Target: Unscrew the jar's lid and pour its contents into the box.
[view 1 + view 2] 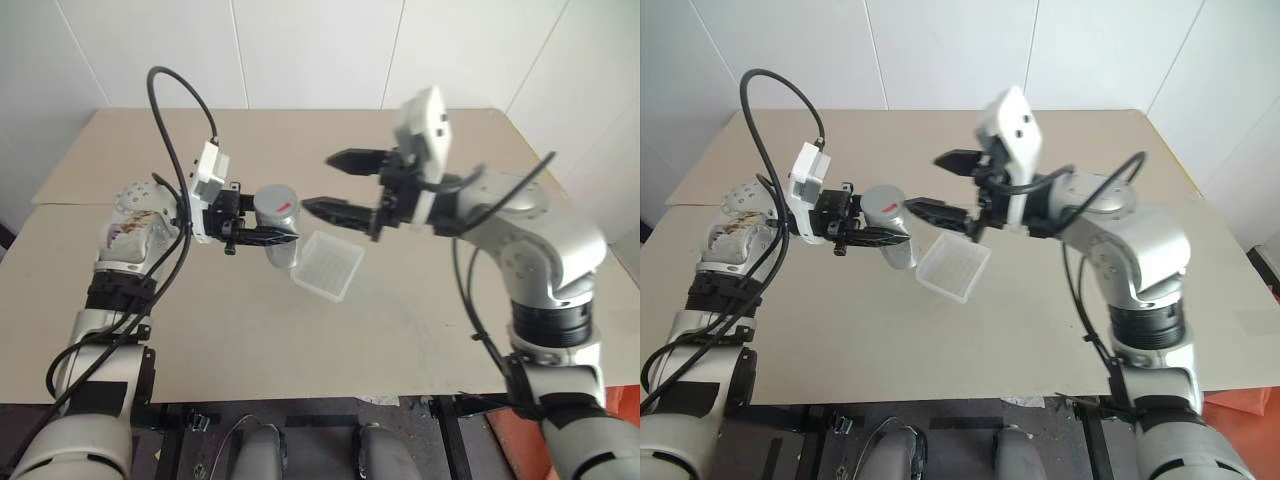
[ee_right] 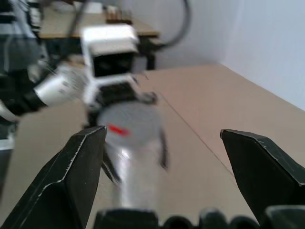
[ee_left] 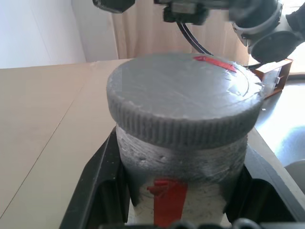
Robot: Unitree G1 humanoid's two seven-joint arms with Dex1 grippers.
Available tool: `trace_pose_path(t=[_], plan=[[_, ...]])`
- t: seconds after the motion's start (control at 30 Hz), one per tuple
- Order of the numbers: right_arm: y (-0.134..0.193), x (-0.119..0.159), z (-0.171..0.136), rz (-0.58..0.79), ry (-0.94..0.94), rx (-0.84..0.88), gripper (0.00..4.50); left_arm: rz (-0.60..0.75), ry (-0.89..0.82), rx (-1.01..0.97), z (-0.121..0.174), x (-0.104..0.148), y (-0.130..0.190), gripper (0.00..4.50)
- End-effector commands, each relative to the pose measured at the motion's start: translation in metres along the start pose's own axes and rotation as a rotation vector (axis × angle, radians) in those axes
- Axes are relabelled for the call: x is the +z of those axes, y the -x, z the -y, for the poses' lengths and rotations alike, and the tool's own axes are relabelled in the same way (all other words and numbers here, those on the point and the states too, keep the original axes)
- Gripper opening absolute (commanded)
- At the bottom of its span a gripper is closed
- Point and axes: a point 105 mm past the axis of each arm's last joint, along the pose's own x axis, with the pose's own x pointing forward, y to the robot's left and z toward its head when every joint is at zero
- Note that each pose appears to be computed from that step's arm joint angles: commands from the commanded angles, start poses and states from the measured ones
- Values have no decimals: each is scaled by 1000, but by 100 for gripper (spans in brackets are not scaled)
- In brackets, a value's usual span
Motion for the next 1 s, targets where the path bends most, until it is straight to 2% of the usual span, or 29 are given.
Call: trace_pose_path(t=[0.03, 0.2, 0.43, 0.67, 0.83, 1.0], plan=[[-15, 10, -4, 7, 52, -3, 445, 8, -53, 3, -6, 14, -1, 206], [-44, 6, 3, -23, 65, -33, 445, 20, -52, -8, -5, 16, -2, 206], [-51, -5, 17, -55, 50, -70, 445, 23, -47, -5, -3, 15, 2, 206], [-20, 1, 33, -10, -3, -94, 445, 14, -30, 2, 1, 12, 9, 206], [14, -2, 50, 4, -39, -123, 445, 9, -24, 14, 2, 13, 15, 206], [28, 0, 47, 21, -40, -88, 445, -3, -21, 24, 3, 14, 20, 206]])
